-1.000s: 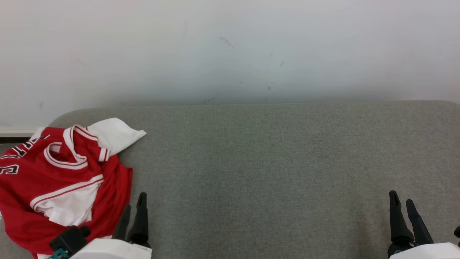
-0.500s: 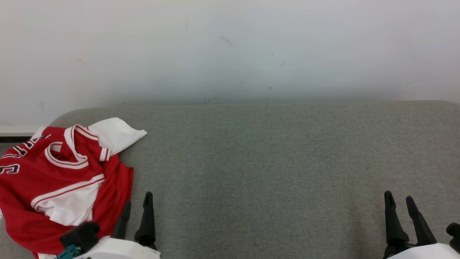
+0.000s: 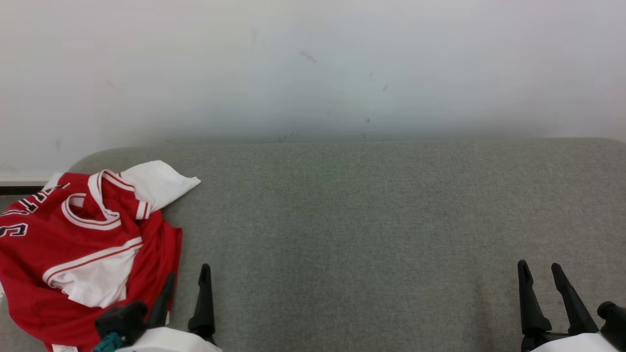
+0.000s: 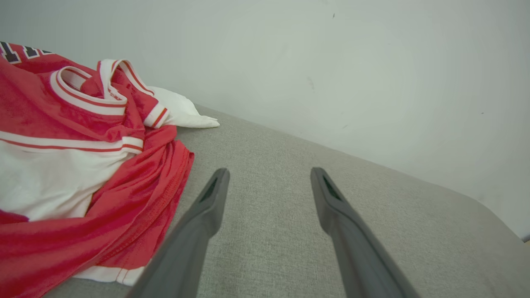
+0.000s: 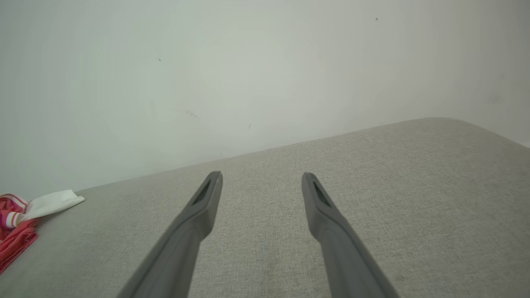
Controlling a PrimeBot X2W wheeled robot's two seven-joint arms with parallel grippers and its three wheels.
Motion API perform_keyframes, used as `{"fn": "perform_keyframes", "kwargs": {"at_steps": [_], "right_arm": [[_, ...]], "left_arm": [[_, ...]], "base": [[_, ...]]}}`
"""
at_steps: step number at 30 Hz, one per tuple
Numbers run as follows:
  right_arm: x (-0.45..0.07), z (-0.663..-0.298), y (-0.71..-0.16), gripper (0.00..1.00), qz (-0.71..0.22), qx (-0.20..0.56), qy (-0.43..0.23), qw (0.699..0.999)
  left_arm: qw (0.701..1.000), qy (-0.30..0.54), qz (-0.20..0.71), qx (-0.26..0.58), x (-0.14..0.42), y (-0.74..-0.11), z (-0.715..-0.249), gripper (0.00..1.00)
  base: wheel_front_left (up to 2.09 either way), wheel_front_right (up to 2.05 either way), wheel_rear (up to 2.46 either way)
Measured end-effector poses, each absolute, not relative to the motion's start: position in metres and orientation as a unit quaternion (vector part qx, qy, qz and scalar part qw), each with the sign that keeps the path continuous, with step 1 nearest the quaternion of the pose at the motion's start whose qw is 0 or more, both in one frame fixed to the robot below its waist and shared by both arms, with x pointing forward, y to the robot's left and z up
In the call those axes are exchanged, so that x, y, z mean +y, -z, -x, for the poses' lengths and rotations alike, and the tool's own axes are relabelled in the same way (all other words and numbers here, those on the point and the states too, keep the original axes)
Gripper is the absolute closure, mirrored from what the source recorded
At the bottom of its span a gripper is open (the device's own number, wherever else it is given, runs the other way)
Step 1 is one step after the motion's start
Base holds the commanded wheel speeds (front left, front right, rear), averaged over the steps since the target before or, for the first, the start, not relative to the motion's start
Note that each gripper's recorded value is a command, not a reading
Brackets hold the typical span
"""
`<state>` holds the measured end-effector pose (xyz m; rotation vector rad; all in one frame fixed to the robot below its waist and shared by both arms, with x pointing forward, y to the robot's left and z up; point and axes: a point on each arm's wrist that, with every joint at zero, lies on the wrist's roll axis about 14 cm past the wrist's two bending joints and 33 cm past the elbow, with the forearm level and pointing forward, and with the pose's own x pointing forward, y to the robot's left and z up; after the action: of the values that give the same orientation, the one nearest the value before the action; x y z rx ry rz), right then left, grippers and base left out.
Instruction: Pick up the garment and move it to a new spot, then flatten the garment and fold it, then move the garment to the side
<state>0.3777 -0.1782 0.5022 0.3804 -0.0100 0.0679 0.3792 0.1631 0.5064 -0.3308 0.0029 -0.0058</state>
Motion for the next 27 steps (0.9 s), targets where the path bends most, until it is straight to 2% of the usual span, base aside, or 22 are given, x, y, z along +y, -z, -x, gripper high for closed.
{"fn": "perform_keyframes", "kwargs": {"at_steps": [27], "right_arm": [[-0.1764, -0.3715, -0.4960, 0.00, -0.095, -0.009, -0.045, 0.994]], "left_arm": [[0.998, 0.015, 0.057, -0.027, 0.1574, -0.5106, -0.3702, 0.00]], "base": [[0.00, 0.00, 0.00]]}}
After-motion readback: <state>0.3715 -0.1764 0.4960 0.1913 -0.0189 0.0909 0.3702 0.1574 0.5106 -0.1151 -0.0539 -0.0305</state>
